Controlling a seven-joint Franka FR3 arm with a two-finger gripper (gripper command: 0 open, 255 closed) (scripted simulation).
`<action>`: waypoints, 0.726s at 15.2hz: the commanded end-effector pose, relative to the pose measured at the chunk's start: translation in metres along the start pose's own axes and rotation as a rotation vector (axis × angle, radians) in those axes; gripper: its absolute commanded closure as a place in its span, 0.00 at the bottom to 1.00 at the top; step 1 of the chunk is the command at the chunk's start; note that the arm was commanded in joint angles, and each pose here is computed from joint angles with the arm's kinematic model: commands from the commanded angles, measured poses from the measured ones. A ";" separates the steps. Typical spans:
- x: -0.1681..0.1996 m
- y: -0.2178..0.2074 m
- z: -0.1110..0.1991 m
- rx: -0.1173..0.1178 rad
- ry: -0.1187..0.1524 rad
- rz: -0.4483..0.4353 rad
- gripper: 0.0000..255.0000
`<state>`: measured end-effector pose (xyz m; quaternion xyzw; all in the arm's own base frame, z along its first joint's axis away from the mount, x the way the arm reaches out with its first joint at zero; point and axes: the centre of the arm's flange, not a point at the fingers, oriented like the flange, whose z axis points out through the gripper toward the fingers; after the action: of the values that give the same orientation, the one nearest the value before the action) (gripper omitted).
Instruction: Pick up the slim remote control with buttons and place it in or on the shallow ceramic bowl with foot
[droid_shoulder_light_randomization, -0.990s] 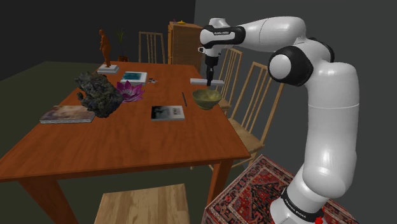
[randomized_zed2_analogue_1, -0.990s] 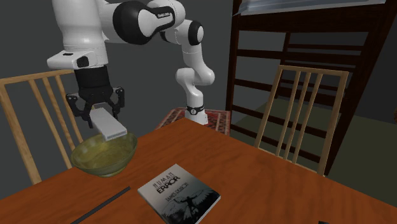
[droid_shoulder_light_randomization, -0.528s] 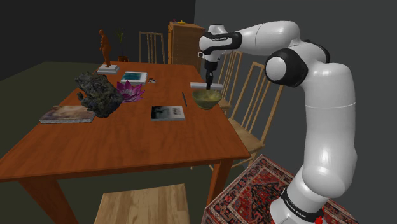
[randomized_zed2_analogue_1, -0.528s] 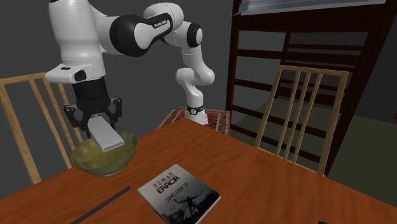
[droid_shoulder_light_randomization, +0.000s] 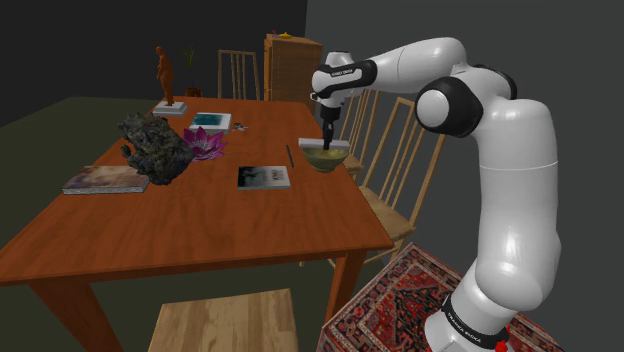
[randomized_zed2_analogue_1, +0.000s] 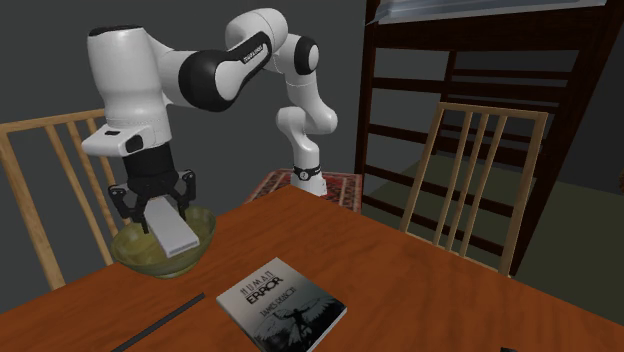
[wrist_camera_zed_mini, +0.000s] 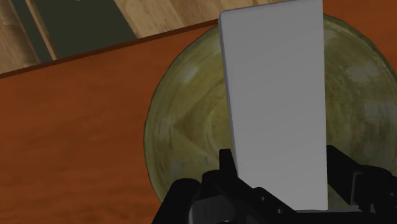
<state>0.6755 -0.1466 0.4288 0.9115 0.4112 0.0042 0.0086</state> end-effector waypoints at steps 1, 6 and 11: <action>0.000 0.000 0.001 -0.001 0.001 0.000 1.00; 0.000 0.000 0.001 -0.001 0.001 0.000 1.00; 0.000 0.000 0.001 -0.001 0.001 0.000 0.00</action>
<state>0.6759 -0.1463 0.4278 0.9115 0.4112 0.0047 0.0089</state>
